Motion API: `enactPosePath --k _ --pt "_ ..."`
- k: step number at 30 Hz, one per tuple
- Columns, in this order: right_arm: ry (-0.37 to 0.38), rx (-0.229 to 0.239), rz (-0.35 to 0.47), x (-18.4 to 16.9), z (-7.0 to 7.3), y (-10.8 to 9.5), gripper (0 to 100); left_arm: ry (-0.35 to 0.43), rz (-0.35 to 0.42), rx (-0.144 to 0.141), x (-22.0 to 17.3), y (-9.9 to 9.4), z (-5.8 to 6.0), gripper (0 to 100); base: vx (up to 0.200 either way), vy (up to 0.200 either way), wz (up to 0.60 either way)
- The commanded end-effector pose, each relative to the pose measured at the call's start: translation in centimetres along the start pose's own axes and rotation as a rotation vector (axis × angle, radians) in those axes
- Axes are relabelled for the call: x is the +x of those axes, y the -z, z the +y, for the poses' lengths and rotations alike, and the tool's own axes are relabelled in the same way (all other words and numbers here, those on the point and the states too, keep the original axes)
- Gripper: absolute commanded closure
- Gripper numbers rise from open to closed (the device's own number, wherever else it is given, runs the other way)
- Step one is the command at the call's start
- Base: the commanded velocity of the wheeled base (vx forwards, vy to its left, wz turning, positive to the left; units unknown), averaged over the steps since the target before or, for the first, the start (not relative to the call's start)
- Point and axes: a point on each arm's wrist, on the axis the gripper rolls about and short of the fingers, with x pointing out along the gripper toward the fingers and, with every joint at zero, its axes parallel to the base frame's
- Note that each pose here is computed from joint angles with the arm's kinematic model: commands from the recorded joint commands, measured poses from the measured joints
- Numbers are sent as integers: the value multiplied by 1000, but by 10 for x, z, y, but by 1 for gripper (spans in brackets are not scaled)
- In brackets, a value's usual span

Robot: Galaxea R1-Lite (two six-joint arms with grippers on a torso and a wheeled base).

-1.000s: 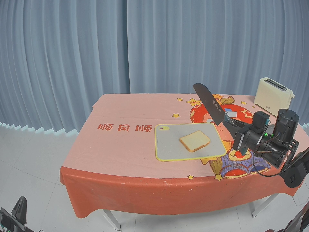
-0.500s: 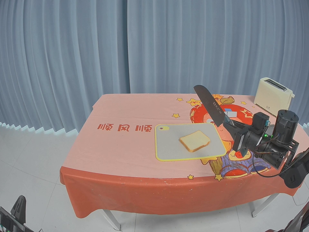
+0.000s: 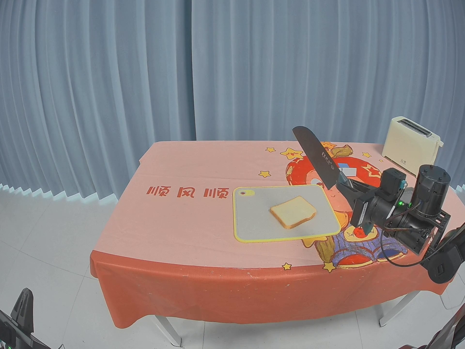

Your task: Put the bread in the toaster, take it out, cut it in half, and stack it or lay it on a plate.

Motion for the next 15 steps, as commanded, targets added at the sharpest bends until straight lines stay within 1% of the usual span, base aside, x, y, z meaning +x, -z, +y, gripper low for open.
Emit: enactPosePath --k 1,10,12,15 --pt "1 -4 2 0 0 1 100 -2 2 -1 -1 5 0 100 0 0 0" --pt "-1 -7 11 -3 0 3 100 -1 -9 -2 -1 4 0 100 0 0 0" --pt "-3 -9 19 -4 1 5 100 -3 -30 -4 0 2 0 100 0 0 0" --pt "-4 -18 25 -4 0 6 100 -7 -100 -1 -1 -5 0 100 0 0 0"
